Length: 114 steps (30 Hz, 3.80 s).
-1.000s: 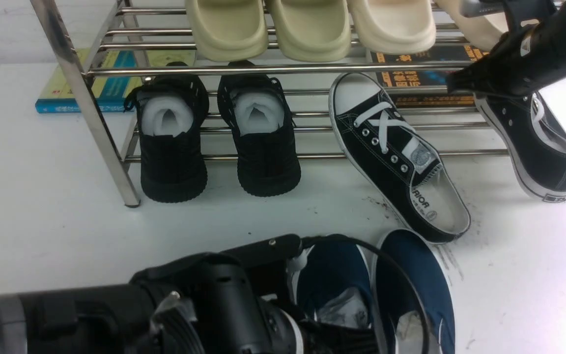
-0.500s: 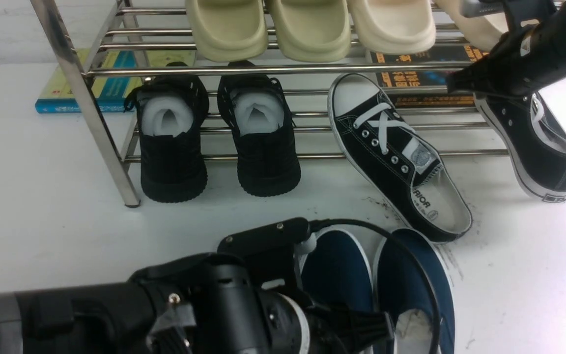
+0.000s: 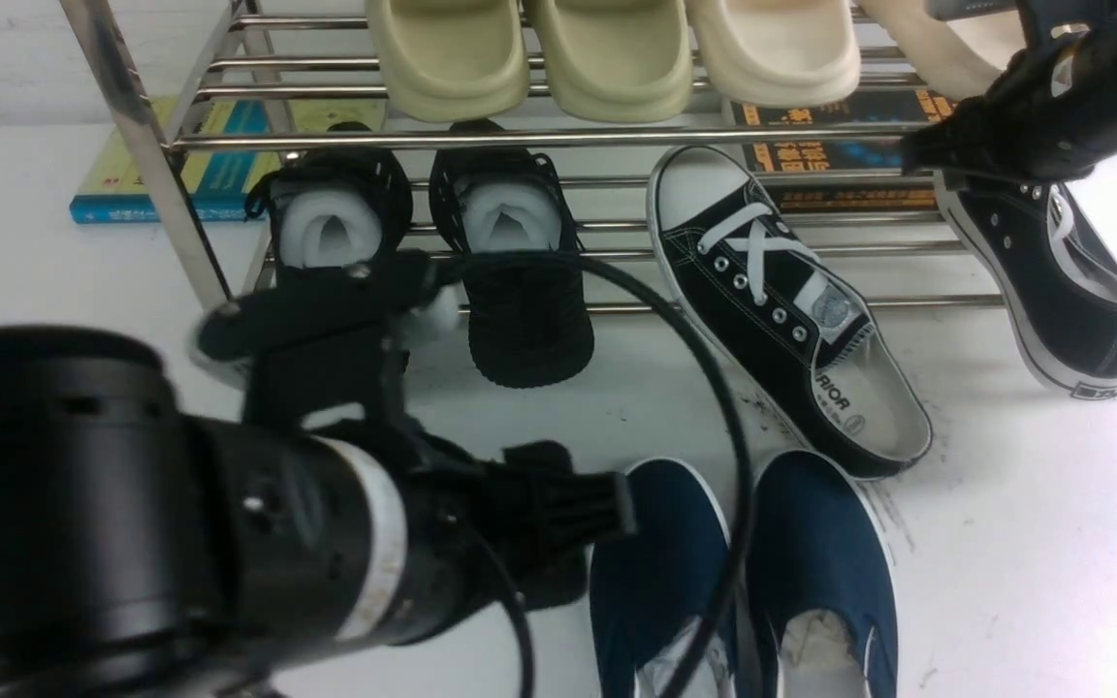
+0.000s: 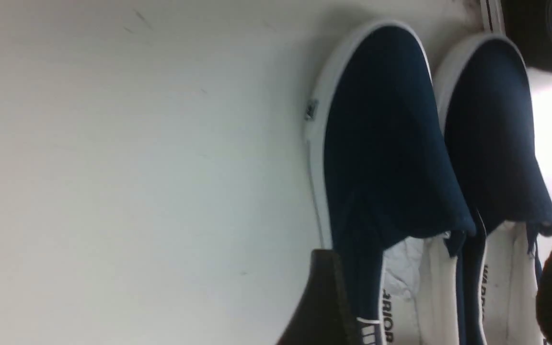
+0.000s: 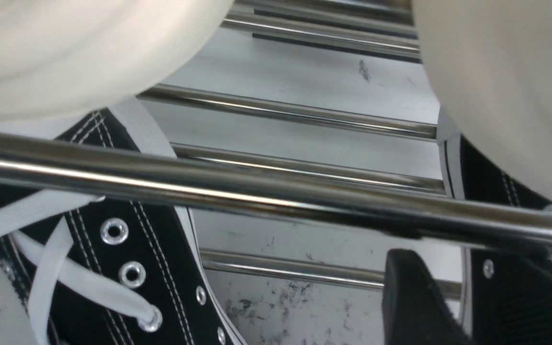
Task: Take the shoes off the shelf with your hand on the white table.
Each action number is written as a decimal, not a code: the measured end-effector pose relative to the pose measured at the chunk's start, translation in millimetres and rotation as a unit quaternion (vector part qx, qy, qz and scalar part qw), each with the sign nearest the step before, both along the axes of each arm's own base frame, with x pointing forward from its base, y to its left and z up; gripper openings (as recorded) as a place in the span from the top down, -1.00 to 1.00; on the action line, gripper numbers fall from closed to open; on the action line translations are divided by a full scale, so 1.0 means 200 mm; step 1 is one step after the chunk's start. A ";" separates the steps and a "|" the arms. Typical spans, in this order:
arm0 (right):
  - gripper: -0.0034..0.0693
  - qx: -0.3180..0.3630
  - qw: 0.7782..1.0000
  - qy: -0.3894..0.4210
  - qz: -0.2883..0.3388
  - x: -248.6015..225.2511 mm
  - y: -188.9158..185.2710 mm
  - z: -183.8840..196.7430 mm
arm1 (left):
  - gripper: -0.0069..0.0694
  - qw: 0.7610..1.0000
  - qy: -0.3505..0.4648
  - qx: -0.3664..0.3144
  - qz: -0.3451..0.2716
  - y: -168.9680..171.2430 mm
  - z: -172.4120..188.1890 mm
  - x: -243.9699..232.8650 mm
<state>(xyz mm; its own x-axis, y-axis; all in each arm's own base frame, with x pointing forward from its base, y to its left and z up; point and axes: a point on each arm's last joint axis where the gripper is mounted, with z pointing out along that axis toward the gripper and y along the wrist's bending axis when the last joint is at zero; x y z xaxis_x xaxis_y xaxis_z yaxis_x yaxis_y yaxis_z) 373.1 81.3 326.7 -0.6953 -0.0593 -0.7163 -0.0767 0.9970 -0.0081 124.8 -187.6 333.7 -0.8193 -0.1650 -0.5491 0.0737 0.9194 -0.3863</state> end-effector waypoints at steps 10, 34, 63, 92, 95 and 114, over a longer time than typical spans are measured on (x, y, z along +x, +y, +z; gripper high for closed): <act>0.03 -0.026 1.000 0.009 -0.008 -0.25 -0.09 0.27 | -0.24 0.999 -0.044 -0.006 0.023 0.19 0.13 -0.05; 0.94 0.109 0.981 -0.142 0.073 -1.57 -0.30 0.31 | 0.82 0.996 -0.058 0.071 -0.002 0.23 0.12 -0.05; 0.91 0.144 0.952 -0.252 0.093 -1.47 -0.26 -0.20 | 0.80 0.996 -0.058 0.071 -0.002 0.23 0.12 -0.05; 0.84 0.005 0.977 -0.212 -0.023 -1.59 -0.40 -0.77 | 0.79 0.990 -0.103 0.086 -0.050 0.35 0.33 -0.10; 0.84 0.004 0.977 -0.212 -0.022 -1.59 -0.40 -0.77 | 0.79 0.984 -0.120 0.090 -0.099 0.43 0.41 -0.16; 0.78 0.005 0.977 -0.212 -0.023 -1.59 -0.40 -0.77 | 0.77 0.920 -0.290 -0.021 -0.263 0.55 -0.05 -0.32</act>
